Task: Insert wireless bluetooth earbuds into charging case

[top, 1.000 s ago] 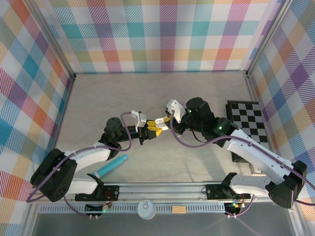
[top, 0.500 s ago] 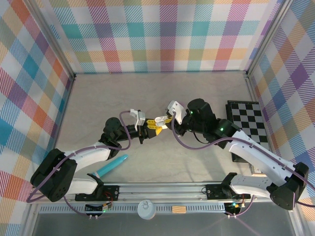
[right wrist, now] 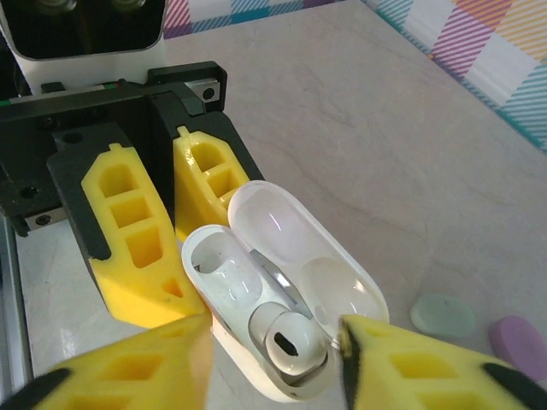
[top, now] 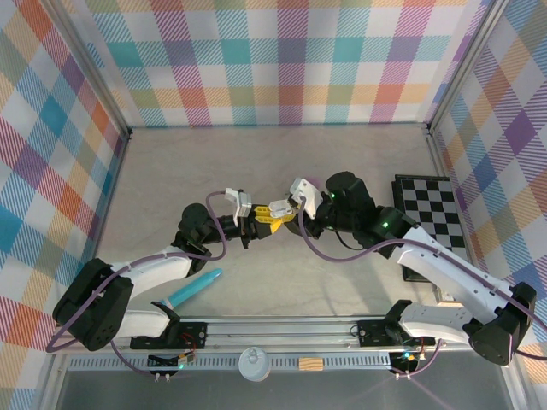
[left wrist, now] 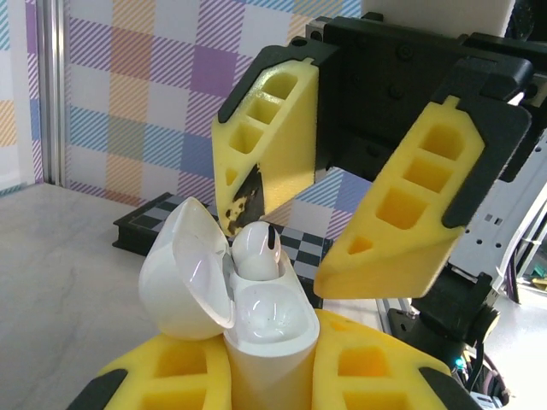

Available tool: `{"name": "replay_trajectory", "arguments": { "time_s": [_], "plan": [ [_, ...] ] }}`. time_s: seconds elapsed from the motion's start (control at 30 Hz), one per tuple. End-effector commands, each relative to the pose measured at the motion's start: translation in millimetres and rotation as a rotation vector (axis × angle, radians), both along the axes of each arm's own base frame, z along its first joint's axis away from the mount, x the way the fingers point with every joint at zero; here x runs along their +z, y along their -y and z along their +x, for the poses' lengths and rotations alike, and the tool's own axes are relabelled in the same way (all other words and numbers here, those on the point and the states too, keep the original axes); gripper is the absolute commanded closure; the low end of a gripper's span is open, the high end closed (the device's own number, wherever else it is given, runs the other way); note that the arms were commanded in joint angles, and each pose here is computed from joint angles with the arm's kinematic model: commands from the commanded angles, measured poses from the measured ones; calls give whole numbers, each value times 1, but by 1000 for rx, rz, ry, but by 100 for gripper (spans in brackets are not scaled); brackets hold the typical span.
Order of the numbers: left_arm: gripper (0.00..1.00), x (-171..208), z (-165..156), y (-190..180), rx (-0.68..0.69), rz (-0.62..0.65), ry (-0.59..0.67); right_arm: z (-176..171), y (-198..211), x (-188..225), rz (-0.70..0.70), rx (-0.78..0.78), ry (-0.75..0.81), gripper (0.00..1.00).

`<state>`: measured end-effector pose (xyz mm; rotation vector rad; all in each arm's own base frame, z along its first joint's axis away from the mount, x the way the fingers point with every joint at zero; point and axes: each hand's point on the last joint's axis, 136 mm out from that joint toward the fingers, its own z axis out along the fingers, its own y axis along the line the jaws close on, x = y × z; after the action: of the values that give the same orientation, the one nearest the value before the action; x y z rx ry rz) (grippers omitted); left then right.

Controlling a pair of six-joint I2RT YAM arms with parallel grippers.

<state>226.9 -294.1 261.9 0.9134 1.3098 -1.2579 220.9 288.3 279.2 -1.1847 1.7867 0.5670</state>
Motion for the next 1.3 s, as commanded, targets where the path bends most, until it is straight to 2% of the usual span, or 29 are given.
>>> {"name": "replay_trajectory", "arguments": {
  "time_s": [0.0, 0.17, 0.3, 0.43, 0.53, 0.67, 0.77, 0.93, 1.07, 1.27],
  "plan": [
    [100, 25, -6, -2, -6, -51, 98, -6, 5, 29, 82, -9, 42, 47],
    [100, 15, -4, -5, 29, -29, 119, -3, 25, 51, 229, -88, 36, 36],
    [100, 10, -4, -9, 50, -10, 133, 22, 58, 42, 340, -289, -94, 37],
    [100, 2, -6, -12, 68, 18, 143, 51, 94, 8, 406, -524, -279, 38],
    [100, -3, -9, -15, 73, 39, 142, 66, 110, -32, 391, -657, -444, 39],
    [100, -7, -12, -16, 69, 55, 143, 75, 107, -87, 315, -725, -628, 40],
    [100, -8, -13, -16, 65, 59, 143, 81, 106, -131, 233, -801, -787, 44],
    [100, -11, -15, -17, 62, 71, 142, 91, 91, -182, 147, -832, -971, 47],
    [100, -13, -17, -18, 64, 80, 141, 100, 67, -202, 151, -756, -1084, 52],
    [100, -16, -19, -20, 69, 97, 140, 108, 52, -229, 86, -729, -1142, 56]
  ]
}}
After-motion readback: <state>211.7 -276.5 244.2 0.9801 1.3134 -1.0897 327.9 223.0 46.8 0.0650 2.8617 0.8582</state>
